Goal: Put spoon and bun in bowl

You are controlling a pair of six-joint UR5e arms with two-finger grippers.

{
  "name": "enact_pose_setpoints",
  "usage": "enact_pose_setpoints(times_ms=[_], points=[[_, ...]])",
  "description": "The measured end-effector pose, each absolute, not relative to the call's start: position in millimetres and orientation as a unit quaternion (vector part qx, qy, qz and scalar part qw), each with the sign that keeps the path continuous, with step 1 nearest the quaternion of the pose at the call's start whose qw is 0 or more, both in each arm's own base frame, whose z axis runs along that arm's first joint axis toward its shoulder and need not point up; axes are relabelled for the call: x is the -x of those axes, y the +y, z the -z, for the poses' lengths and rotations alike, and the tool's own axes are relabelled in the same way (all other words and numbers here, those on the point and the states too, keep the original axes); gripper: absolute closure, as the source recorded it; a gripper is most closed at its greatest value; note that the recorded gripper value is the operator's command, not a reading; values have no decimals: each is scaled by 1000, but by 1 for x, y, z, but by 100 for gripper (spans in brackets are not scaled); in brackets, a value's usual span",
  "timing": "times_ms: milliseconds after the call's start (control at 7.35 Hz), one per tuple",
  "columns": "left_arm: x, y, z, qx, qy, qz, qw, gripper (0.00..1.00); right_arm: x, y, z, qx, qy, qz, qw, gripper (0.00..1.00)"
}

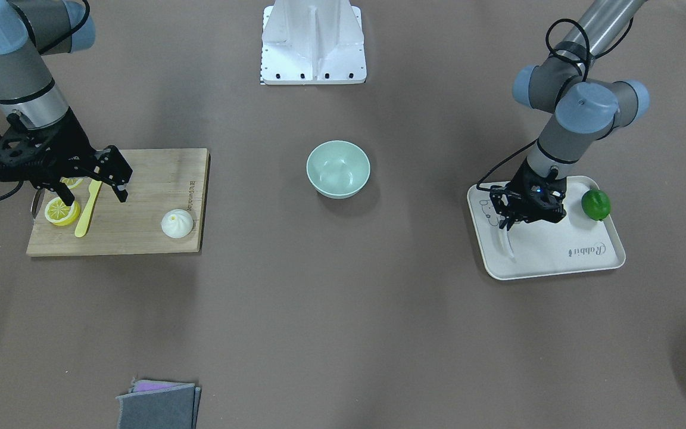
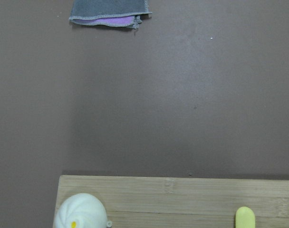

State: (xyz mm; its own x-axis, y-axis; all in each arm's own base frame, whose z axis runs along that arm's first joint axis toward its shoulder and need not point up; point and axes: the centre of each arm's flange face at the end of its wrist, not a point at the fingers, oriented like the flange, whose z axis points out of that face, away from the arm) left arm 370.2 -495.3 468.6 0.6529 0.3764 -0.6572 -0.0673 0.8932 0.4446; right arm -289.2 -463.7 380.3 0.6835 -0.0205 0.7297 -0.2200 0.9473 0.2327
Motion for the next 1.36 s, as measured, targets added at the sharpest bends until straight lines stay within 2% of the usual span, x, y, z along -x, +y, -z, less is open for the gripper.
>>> enact_pose_setpoints(times_ms=[272,544,952,1360], points=[[-364,-490,-430,-207,425,-103,875,100,289,-464,-380,-153,-394,-55,905,0],[-374,-479,-370,-192,480,-37,855,100,288,-463,-380,-153,-395,-55,904,0],[-483,-415,-269,-171,548,17,819,100,285,-460,-378,-155,-397,-55,903,0],[-544,-372,-238,-180,557,34,810,100,282,-458,-373,-158,-399,-55,901,0]])
